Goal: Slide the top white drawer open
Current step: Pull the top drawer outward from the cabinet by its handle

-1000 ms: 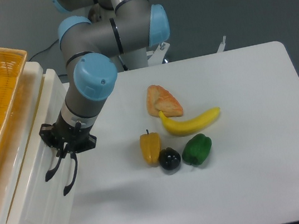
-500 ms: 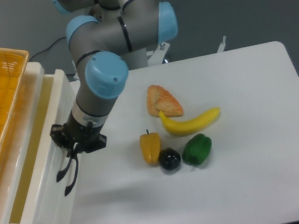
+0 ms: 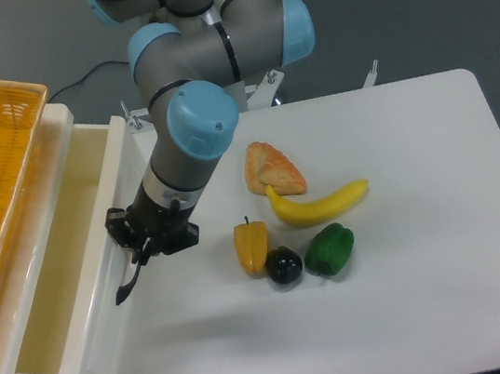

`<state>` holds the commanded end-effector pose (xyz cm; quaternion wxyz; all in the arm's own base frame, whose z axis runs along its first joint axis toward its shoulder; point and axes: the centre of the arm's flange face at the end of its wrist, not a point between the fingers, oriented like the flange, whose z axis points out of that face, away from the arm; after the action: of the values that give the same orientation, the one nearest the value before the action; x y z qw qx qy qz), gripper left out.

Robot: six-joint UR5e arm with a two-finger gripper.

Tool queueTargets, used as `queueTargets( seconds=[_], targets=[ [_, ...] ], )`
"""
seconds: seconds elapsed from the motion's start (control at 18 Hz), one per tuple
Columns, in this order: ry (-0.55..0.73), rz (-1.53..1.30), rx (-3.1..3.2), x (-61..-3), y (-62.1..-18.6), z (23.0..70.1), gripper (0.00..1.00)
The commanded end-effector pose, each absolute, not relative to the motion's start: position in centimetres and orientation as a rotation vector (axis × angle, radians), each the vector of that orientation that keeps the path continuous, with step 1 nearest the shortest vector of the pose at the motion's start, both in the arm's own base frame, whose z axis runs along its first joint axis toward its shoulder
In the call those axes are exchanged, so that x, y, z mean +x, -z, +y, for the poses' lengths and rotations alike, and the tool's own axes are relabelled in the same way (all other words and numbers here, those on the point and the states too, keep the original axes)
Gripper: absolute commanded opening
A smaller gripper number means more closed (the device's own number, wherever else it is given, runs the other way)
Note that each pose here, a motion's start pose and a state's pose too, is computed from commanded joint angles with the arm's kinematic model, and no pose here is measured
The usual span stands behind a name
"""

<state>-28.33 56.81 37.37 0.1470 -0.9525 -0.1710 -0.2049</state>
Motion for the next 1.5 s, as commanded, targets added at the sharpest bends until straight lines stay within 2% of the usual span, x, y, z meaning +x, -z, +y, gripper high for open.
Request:
queueTargets(
  seconds=[0.83,1.5],
  targets=[
    [0.543,-0.52,-2.741,-33.3,-36.7,54.1,0.07],
    [0.523,-0.541,-2.726,-35.1,-37.2,53.0,0.07]
  ],
)
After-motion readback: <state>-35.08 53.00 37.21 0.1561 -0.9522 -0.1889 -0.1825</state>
